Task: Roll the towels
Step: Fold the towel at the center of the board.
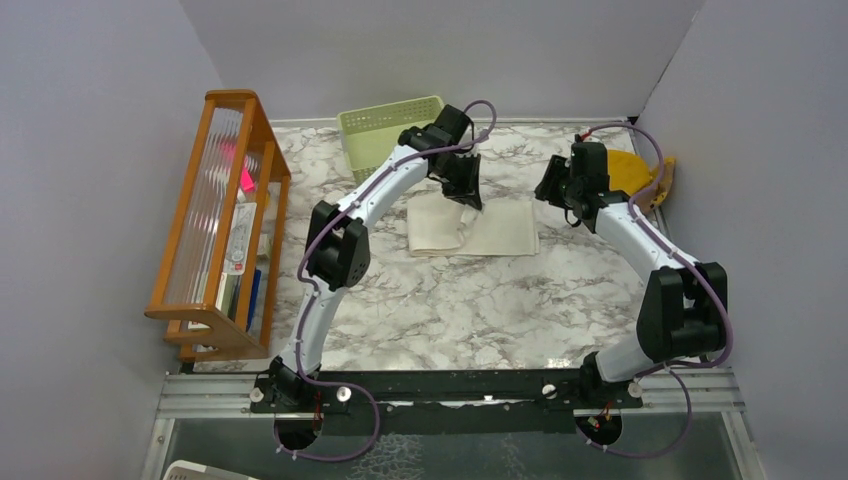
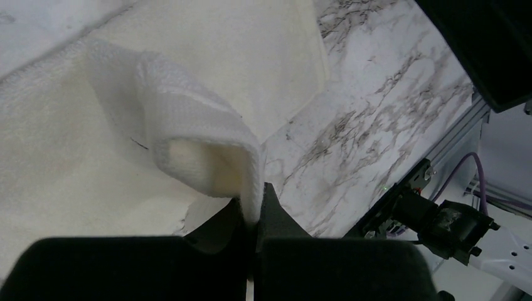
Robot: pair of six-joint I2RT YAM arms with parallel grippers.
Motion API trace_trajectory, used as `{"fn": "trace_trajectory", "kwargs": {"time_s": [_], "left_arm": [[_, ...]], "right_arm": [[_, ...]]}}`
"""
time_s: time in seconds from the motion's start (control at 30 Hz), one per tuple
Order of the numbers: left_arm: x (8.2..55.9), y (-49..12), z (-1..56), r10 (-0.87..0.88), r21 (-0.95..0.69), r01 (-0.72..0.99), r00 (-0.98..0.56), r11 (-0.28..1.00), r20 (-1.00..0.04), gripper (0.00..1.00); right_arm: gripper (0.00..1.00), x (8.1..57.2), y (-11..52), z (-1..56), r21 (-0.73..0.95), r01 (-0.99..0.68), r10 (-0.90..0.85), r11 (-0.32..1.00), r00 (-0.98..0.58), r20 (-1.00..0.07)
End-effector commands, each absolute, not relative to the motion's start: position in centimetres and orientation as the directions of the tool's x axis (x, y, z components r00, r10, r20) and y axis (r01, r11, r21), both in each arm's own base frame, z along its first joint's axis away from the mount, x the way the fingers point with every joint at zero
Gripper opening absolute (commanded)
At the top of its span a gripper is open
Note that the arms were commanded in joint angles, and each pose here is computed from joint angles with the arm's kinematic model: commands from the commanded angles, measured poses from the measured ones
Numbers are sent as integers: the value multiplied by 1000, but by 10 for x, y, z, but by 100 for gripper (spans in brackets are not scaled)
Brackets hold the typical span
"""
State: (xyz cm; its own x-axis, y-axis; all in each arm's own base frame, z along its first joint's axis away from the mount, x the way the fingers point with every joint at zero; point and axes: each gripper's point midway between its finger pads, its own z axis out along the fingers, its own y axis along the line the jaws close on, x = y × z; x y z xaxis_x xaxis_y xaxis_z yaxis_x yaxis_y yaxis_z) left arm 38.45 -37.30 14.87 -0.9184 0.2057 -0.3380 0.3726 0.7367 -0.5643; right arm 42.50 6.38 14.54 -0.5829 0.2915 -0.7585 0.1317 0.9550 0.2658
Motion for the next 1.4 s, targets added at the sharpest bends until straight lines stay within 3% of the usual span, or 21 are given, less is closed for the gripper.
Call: {"fn": "trace_trajectory", "kwargs": {"time_s": [0.0, 0.6, 0.83, 0.93, 0.97, 1.07, 1.23, 1.37], "left_arm": [[372, -411, 148, 227, -619, 385, -920, 684, -320, 0], [395, -477, 143, 102, -779, 322, -942, 538, -319, 0], [386, -488, 132, 110, -804, 297, -953, 516, -281, 0], [379, -490, 119, 127, -802, 296, -954, 519, -270, 0], [376, -492, 116, 134, -801, 298, -954, 518, -269, 3], [375, -495, 114, 138, -802, 316, -948, 507, -286, 31], [385, -500, 136, 115, -801, 380, -921, 462, -371, 55], [399, -494, 164, 70, -801, 421, -898, 427, -434, 65]], "right_arm": [[49, 417, 53, 144, 251, 185, 311, 950, -578, -755], [49, 402, 38, 135, 214, 276, 340, 937, -576, -744], [52, 397, 28, 131, 189, 328, 353, 926, -565, -746], [59, 394, 26, 128, 184, 348, 362, 919, -564, -742], [63, 393, 23, 127, 179, 362, 367, 915, -561, -742], [67, 392, 18, 128, 165, 384, 369, 909, -551, -748], [67, 391, 16, 128, 169, 409, 388, 897, -541, -747], [67, 390, 10, 142, 195, 440, 413, 877, -481, -773]]}}
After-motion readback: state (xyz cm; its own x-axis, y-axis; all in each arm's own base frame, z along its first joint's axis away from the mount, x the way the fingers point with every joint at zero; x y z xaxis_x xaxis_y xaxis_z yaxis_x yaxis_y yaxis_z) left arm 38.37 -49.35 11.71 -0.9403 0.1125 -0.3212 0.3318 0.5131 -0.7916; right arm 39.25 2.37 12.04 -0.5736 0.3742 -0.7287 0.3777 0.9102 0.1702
